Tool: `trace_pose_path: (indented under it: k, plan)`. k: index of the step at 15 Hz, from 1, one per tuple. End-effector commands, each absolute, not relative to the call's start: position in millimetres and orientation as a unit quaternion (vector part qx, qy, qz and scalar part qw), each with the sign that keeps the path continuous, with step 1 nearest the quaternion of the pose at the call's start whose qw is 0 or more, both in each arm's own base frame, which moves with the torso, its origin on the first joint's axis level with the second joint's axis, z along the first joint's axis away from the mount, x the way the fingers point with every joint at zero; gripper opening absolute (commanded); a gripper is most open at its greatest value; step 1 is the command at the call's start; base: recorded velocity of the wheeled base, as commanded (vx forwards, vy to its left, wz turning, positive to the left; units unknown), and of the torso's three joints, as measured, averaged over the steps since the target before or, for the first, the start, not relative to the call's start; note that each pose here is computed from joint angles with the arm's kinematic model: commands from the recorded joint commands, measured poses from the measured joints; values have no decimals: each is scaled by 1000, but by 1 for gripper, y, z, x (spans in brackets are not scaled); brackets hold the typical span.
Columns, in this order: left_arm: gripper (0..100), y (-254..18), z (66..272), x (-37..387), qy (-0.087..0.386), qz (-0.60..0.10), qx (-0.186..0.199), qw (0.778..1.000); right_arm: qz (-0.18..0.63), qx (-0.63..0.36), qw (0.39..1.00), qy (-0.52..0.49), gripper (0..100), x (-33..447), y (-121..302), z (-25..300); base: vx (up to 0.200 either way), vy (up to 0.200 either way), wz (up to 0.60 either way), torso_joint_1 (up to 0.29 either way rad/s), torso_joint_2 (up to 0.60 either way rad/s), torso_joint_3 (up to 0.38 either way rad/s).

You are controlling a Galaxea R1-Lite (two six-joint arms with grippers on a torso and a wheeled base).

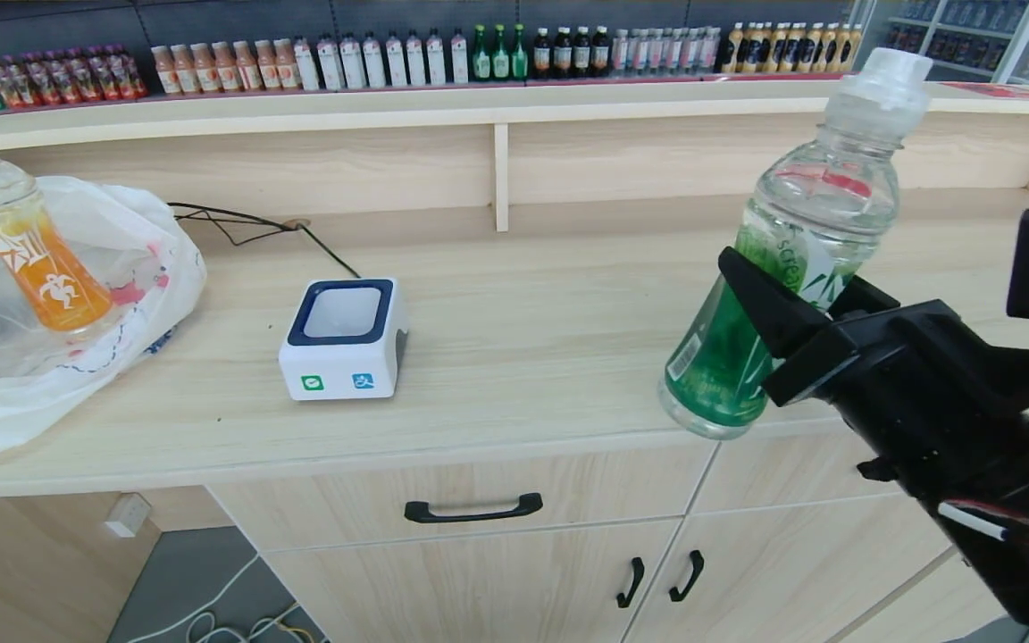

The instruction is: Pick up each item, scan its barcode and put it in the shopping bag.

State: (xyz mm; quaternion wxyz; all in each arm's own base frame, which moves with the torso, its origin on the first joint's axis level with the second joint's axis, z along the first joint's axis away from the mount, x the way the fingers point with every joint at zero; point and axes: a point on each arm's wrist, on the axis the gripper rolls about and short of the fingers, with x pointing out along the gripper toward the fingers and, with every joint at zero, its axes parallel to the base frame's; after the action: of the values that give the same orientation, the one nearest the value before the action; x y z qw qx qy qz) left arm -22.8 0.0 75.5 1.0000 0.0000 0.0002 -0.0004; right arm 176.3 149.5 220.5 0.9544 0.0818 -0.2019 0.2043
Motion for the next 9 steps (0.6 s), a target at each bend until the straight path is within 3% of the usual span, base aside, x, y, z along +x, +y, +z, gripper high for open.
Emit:
trace_pose_path:
  k: [1, 6, 9]
  plan:
    - [100, 0, 75, -23, 0, 0, 0, 1000, 209, 87, 951, -210, 0, 159, 136, 224, 0, 0, 0, 0, 0, 0]
    - [100, 0, 75, -23, 0, 0, 1, 1000, 247, 113, 944, -189, 0, 135, 131, 215, 0, 0, 0, 0, 0, 0]
    - [100, 0, 75, -23, 0, -1, 1, 1000, 337, 120, 914, -192, 0, 131, 135, 216, 0, 0, 0, 0, 0, 0]
